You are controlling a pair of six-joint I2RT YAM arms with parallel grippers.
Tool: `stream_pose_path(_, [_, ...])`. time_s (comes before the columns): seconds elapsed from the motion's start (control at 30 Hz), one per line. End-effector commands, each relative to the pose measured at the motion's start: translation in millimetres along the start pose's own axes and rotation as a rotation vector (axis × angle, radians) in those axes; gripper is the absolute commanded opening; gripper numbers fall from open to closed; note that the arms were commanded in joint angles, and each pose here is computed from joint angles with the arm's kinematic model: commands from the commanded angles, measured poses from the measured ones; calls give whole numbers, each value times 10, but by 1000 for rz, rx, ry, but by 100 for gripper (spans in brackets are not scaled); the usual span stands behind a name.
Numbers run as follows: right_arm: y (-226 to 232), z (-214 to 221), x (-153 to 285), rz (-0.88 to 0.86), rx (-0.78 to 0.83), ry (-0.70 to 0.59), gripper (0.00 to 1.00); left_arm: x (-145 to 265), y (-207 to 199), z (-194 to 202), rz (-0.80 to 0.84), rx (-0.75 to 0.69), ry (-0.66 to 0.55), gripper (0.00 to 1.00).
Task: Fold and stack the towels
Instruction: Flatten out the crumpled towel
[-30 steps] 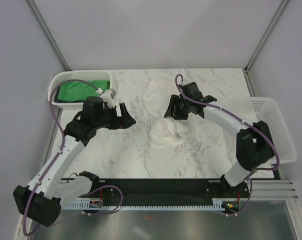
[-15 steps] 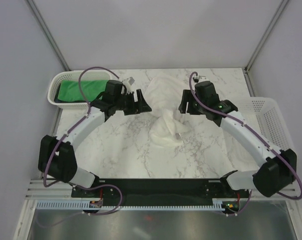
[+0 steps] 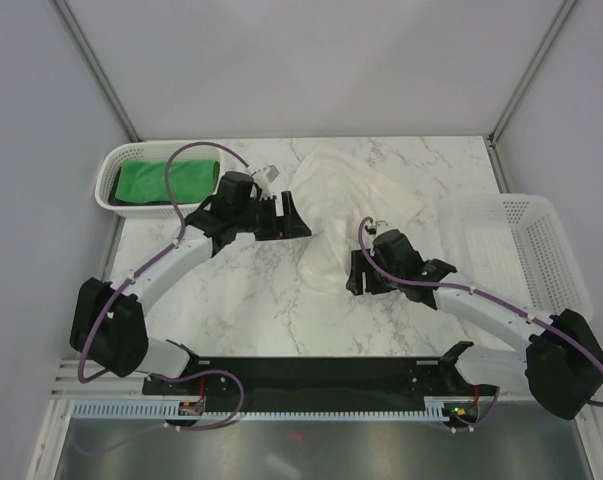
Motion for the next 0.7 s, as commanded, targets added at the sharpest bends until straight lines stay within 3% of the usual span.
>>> stream_pose_path(0.0, [-68,-67,-136,63,-21,-135,72,173,-67,-55,0,-36,-58,87])
stream_pose_path(0.17, [-116,-97,-346,83,78,-135,74,208,-34,25,-7,-35,-55,87])
stream_pose_path(0.3, [-120,-14,-554,58,146,-60,65,262,-17,30,-20,-43,-60,87])
stream_pose_path(0.37, [-94,-84,-517,71,150,-78,46,324,-16,-5,-32,-58,-80,87])
stream_pose_path(0.4, [-71,-123,-431,73,151,-72,23,363,5,-13,-45,-56,-81,88])
stream_pose_path(0.47, [171,-500,-192,20,133,-143,0,454,2,-100,-62,-82,-111,88])
stream_pose_path(0.57, [611,-1076,400,-140,110,-281,0,600,31,-256,-85,-83,-161,88])
stream_pose_path(0.67, [850,-1584,967,-145,69,-425,0,747,1,-382,-59,-71,-202,88])
Point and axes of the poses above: each gripper's point midway between its finger pads, its own x axis back along the fingers, its own y axis along the line the jaws close on, z = x × y, the point moved 8 cm from there along x, back along the fingers, and after that the axes turned 1 degree about x, right-handed, at the moved point
